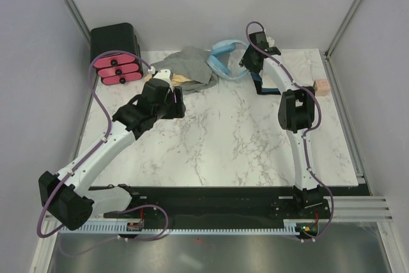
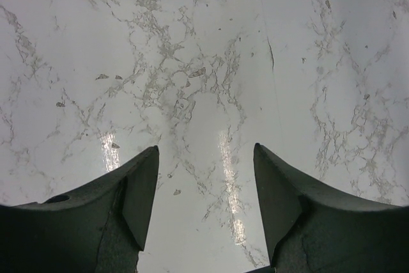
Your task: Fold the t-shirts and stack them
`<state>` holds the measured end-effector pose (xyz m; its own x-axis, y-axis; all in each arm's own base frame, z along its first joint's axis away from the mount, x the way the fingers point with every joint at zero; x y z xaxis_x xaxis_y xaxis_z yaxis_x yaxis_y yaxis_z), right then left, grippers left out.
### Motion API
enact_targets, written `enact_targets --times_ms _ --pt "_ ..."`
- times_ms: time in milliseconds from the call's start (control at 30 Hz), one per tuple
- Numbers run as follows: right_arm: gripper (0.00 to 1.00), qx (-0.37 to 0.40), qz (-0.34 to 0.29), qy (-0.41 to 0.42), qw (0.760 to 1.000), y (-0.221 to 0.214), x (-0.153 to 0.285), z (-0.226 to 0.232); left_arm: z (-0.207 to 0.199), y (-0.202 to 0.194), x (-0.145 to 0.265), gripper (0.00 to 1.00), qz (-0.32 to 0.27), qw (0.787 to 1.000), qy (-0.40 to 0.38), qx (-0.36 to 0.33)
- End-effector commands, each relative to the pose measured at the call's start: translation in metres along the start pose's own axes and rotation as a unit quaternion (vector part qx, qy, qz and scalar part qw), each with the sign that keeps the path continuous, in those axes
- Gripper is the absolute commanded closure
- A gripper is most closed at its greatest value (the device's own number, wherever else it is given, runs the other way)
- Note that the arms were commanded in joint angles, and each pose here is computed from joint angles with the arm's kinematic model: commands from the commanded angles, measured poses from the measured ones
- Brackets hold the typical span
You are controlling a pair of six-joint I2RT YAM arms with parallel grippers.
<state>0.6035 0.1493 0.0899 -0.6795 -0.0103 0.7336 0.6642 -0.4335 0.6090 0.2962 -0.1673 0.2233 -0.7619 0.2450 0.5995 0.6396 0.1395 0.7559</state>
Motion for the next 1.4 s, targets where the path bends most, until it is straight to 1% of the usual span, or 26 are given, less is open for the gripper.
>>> enact_targets --times_ms 0,100,367,533,633,667,700,733,800,833,867,900,933,967,1033,1100,1133,1167,1200,1233,1267,1300,1333,1367 --pt "0.37 0.002 -0.049 0.067 0.997 0.038 0.026 0.036 0.002 0.002 0.0 0.32 -0.004 1.0 0.002 -0.007" --pt "0.39 0.013 -0.061 0.074 0.995 0.046 0.033 0.039 0.003 -0.001 -0.001 0.33 -0.001 1.0 0.003 -0.005" --pt "0.39 0.031 -0.081 0.093 0.992 0.064 0.059 0.048 0.0 -0.001 -0.002 0.33 0.001 1.0 -0.005 -0.004" --pt "0.39 0.049 -0.088 0.096 0.99 0.069 0.082 0.047 0.007 0.01 -0.002 0.31 -0.022 0.999 0.024 0.007" --pt "0.38 0.055 -0.081 0.116 0.988 0.068 0.107 0.05 0.012 0.021 -0.01 0.29 -0.037 0.998 0.046 0.011" --pt "0.37 0.06 -0.061 0.123 0.989 0.056 0.107 0.048 0.01 0.032 -0.011 0.29 -0.046 0.998 0.045 0.014" --pt "0.36 0.062 -0.054 0.125 0.989 0.051 0.111 0.047 0.016 0.037 -0.018 0.29 -0.046 0.997 0.061 0.021" --pt "0.35 0.063 -0.053 0.139 0.987 0.051 0.126 0.05 0.018 0.046 -0.02 0.3 -0.055 0.996 0.068 0.033" --pt "0.33 0.078 -0.015 0.147 0.986 0.024 0.129 0.046 0.019 0.075 -0.02 0.3 -0.09 0.991 0.073 0.07" --pt "0.34 0.084 -0.015 0.157 0.984 0.021 0.143 0.048 0.02 0.079 -0.028 0.3 -0.089 0.99 0.079 0.078" --pt "0.33 0.094 0.014 0.15 0.984 -0.005 0.139 0.04 0.018 0.092 -0.03 0.31 -0.1 0.989 0.077 0.083" --pt "0.33 0.1 0.025 0.158 0.982 -0.015 0.144 0.04 0.019 0.099 -0.035 0.31 -0.101 0.988 0.081 0.087" --pt "0.33 0.105 0.026 0.166 0.98 -0.02 0.158 0.04 0.021 0.094 -0.054 0.32 -0.08 0.989 0.089 0.081" --pt "0.33 0.111 0.055 0.158 0.98 -0.047 0.156 0.03 0.015 0.11 -0.055 0.32 -0.09 0.989 0.082 0.084" --pt "0.33 0.115 0.068 0.156 0.979 -0.07 0.171 0.017 0.013 0.121 -0.072 0.34 -0.085 0.988 0.084 0.096" --pt "0.33 0.114 0.071 0.158 0.978 -0.082 0.185 0.013 0.009 0.125 -0.083 0.35 -0.073 0.989 0.07 0.106" --pt "0.34 0.112 0.074 0.155 0.979 -0.09 0.196 0.004 0.003 0.134 -0.083 0.26 -0.074 0.989 0.061 0.111" --pt "0.34 0.11 0.074 0.155 0.979 -0.093 0.201 0.0 0.002 0.126 -0.101 0.2 -0.05 0.991 0.063 0.108" --pt "0.34 0.109 0.075 0.155 0.979 -0.096 0.207 -0.004 -0.001 0.124 -0.107 0.16 -0.036 0.992 0.056 0.108" --pt "0.34 0.107 0.073 0.153 0.98 -0.1 0.217 -0.012 -0.007 0.141 -0.107 0.15 -0.046 0.992 0.048 0.111" --pt "0.34 0.107 0.074 0.149 0.98 -0.103 0.221 -0.017 -0.001 0.124 -0.13 0.15 -0.009 0.992 0.067 0.109" --pt "0.34 0.109 0.064 0.152 0.98 -0.101 0.231 -0.019 0.0 0.127 -0.135 0.15 -0.004 0.991 0.07 0.111" --pt "0.34 0.109 0.069 0.143 0.981 -0.108 0.232 -0.027 -0.006 0.148 -0.136 0.15 -0.021 0.991 0.061 0.119" --pt "0.34 0.11 0.072 0.14 0.981 -0.11 0.235 -0.031 -0.005 0.148 -0.141 0.15 -0.012 0.991 0.064 0.12"
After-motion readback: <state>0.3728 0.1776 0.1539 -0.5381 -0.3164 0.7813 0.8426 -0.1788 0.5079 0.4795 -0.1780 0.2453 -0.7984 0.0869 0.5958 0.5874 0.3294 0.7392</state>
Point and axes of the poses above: each gripper's point midway between its finger pads, its own x axis back along the fingers, its own z axis along the line the jaws close on, y = z × x, the point moved 1 cm from there along x, back along the fingers, and after that the axes turned 4 degrees about x, right-handed, at the moved point
